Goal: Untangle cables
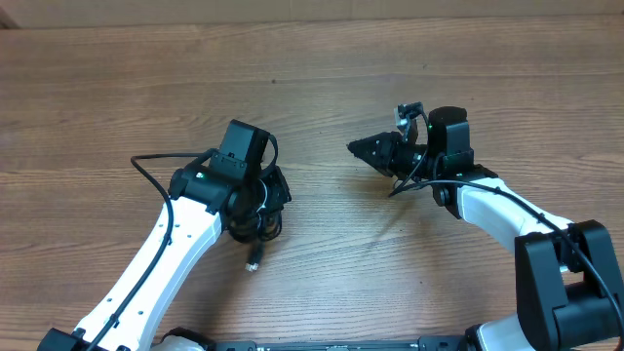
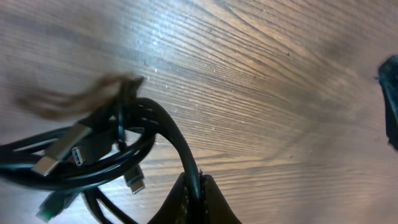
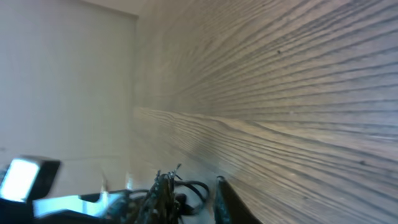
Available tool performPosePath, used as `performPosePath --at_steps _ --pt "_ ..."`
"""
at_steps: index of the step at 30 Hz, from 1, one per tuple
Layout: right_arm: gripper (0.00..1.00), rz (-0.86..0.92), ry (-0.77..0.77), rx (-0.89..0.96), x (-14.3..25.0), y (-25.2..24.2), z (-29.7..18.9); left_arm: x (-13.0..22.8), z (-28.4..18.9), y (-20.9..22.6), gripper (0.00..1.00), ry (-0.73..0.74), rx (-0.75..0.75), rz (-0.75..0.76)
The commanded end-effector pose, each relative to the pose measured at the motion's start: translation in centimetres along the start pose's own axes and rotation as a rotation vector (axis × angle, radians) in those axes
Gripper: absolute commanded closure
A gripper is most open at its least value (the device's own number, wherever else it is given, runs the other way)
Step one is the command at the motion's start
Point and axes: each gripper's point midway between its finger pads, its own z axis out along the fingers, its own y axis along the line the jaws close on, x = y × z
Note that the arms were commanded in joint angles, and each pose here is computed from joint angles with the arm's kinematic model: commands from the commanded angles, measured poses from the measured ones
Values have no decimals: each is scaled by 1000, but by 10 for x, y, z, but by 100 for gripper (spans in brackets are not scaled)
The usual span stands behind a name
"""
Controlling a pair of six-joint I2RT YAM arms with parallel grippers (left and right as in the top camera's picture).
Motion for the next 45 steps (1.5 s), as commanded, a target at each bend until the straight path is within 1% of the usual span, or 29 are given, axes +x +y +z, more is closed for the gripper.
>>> performPosePath --at_steps 1,4,7,11,14,16,19,22,25,28,30,33,37,41,45 --pt "78 -124 -12 -9 -5 11 -3 -1 1 1 96 -6 -3 181" --pt "75 -256 38 -63 6 20 -2 -1 1 0 96 -7 -2 276" --pt "68 -396 101 -138 24 34 2 -1 1 0 96 -7 -2 343" --pt "60 -566 159 -163 48 39 12 -2 0 0 96 -9 -1 433" --pt "52 -650 194 -147 63 38 20 -2 0 0 96 -9 -2 520" --pt "48 -682 201 -105 69 33 27 -2 0 0 96 -9 -3 554" --pt "46 -752 221 -33 79 23 36 -2 0 0 96 -11 -6 557" --pt "43 -829 254 -26 92 22 41 -2 0 0 96 -10 -5 575" --pt "42 -898 270 -34 100 25 45 -2 0 0 96 -11 -6 601" --pt "41 -921 248 46 95 17 49 -2 0 0 96 -10 -7 669" --pt "39 -932 235 95 90 10 51 -2 0 0 96 -10 -7 707" --pt "39 -957 248 110 91 2 54 -2 0 0 96 -10 -7 759" --pt "39 -952 268 117 94 -9 59 -2 0 0 96 -10 -7 825" --pt "43 -955 264 112 94 -9 61 -3 0 0 96 -13 -6 896" --pt "44 -965 250 106 91 -7 62 -6 0 -4 96 -31 4 939"
